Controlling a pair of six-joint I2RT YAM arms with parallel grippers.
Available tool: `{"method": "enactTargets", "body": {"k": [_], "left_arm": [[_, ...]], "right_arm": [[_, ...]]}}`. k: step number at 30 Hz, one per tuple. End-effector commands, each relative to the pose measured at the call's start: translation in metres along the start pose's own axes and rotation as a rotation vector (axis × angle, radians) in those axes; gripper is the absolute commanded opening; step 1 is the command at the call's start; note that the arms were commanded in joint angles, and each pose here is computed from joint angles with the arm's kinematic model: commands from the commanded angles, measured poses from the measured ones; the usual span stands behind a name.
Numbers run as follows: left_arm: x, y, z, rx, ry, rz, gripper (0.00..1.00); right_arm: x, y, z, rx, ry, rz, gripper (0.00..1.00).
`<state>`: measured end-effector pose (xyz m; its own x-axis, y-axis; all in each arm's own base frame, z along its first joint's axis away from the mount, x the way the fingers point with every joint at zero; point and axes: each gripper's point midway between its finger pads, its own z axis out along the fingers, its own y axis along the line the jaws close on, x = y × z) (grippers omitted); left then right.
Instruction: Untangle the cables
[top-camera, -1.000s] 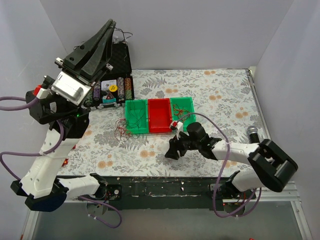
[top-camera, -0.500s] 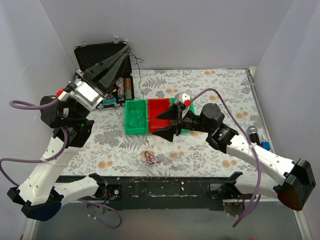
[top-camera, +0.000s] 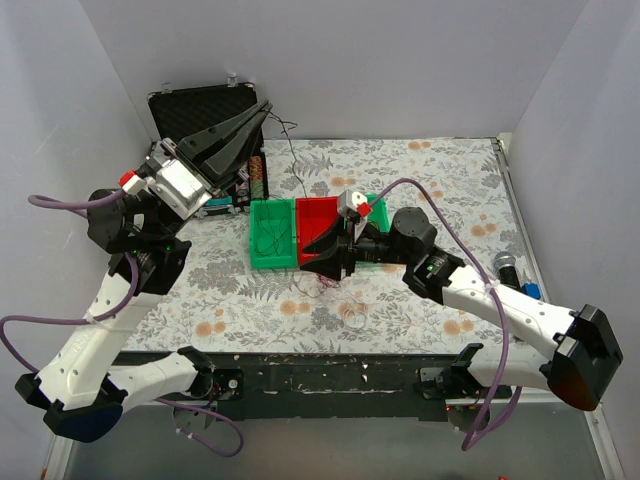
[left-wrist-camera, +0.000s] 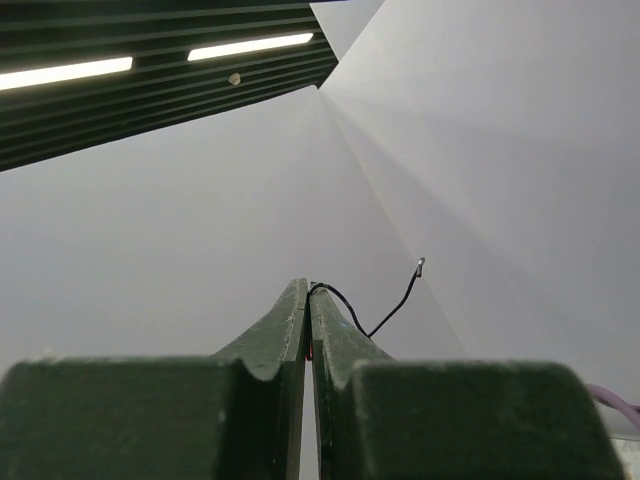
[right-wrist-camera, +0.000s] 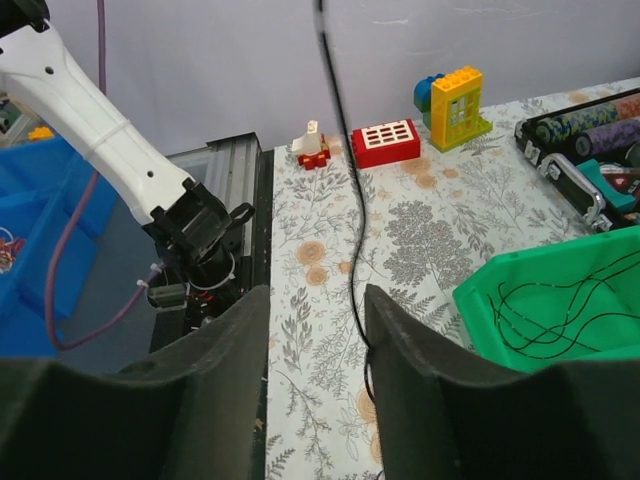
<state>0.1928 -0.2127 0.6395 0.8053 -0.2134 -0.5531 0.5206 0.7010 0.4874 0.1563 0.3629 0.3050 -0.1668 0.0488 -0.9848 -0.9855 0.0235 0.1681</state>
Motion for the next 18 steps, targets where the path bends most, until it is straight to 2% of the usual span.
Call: {"method": "enactTargets", "body": {"k": [1, 6, 10, 14, 16, 17, 18], "left_arm": [[-0.013, 0.0, 0.0, 0.009, -0.026, -0.013, 0.0], [-0.021, 0.005, 0.006, 0.006, -0.05, -0.016, 0.01], [-0.029, 0.011, 0.011, -0.008, -0.074, 0.009, 0.0], [-0.043, 0.022, 0.017, -0.038, -0.118, 0.05, 0.0], [-0.048, 0.024, 0.021, -0.038, -0.127, 0.051, 0.0], [-0.052, 0.025, 0.021, -0.036, -0.135, 0.052, 0.0], [-0.052, 0.024, 0.021, -0.031, -0.138, 0.051, 0.0]], "right_arm": [[0.0, 0.002, 0.005, -0.024, -0.002, -0.002, 0.45], [0.028, -0.007, 0.009, -0.013, 0.052, 0.042, 0.26], [0.053, -0.014, 0.012, -0.003, 0.097, 0.084, 0.21], [0.09, -0.022, 0.011, 0.017, 0.161, 0.143, 0.11], [0.103, -0.023, 0.011, 0.014, 0.185, 0.175, 0.1], [0.104, -0.022, 0.012, 0.007, 0.189, 0.184, 0.12], [0.103, -0.022, 0.012, 0.007, 0.187, 0.183, 0.19]]}}
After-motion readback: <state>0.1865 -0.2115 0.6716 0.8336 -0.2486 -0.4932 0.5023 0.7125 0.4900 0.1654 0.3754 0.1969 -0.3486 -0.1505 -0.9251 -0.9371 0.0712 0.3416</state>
